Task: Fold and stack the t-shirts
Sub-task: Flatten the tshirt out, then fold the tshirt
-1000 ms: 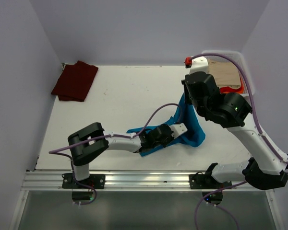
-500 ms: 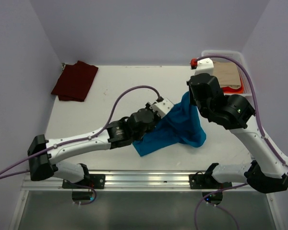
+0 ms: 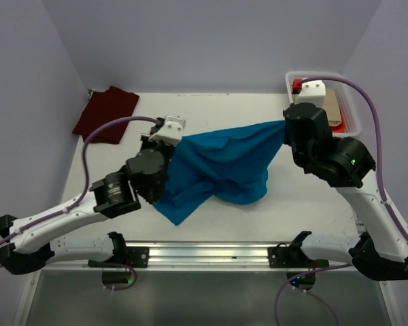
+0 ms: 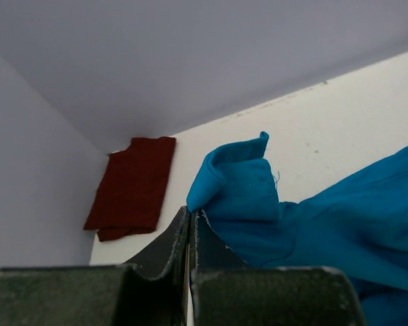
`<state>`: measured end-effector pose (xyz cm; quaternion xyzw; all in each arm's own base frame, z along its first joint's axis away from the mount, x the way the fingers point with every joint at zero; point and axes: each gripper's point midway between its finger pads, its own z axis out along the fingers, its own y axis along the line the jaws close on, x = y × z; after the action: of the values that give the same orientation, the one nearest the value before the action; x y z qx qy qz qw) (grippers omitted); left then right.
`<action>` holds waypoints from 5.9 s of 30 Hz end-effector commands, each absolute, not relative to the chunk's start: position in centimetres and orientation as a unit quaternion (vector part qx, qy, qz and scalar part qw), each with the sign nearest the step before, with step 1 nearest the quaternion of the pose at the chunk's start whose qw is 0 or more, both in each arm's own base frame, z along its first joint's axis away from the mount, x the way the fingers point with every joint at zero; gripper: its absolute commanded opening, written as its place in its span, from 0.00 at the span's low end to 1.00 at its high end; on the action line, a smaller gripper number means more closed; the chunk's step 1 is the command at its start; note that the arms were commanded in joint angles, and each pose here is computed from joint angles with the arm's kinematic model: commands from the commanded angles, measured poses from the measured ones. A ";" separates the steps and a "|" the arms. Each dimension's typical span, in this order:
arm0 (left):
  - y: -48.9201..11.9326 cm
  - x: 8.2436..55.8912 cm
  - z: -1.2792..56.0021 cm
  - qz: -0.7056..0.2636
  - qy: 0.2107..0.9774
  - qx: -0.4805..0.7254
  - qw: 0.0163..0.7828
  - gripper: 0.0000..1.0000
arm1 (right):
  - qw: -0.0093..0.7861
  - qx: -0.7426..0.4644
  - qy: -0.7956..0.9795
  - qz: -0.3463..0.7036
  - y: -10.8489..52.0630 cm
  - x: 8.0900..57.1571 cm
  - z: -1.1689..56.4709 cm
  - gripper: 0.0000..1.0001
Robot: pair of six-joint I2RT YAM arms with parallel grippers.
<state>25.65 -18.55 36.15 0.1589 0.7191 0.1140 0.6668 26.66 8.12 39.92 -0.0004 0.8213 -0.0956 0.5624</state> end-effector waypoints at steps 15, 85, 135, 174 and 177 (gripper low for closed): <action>-6.2 21.6 54.6 0.051 0.629 -0.033 0.775 0.00 | 0.688 0.083 0.713 -0.108 3.5 25.8 51.7 0.00; -10.8 39.9 54.2 -0.035 0.593 0.113 0.797 0.00 | 0.746 -0.029 0.663 -0.055 13.2 40.3 51.8 0.00; -7.4 48.8 15.1 0.030 0.838 0.045 0.543 0.00 | 0.387 0.081 0.861 -0.320 3.3 44.1 14.9 0.00; -6.5 56.2 24.2 0.013 0.772 -0.042 0.635 1.00 | 0.493 0.139 0.825 -0.240 1.0 54.0 19.7 0.99; -7.4 52.8 22.8 -0.004 0.790 -0.042 0.611 1.00 | 0.519 0.118 0.825 -0.190 2.7 52.3 22.2 0.99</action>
<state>55.24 -6.75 19.32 -0.0159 0.8126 0.0265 0.5820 51.86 0.50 14.48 0.1094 0.8614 -0.2657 0.4188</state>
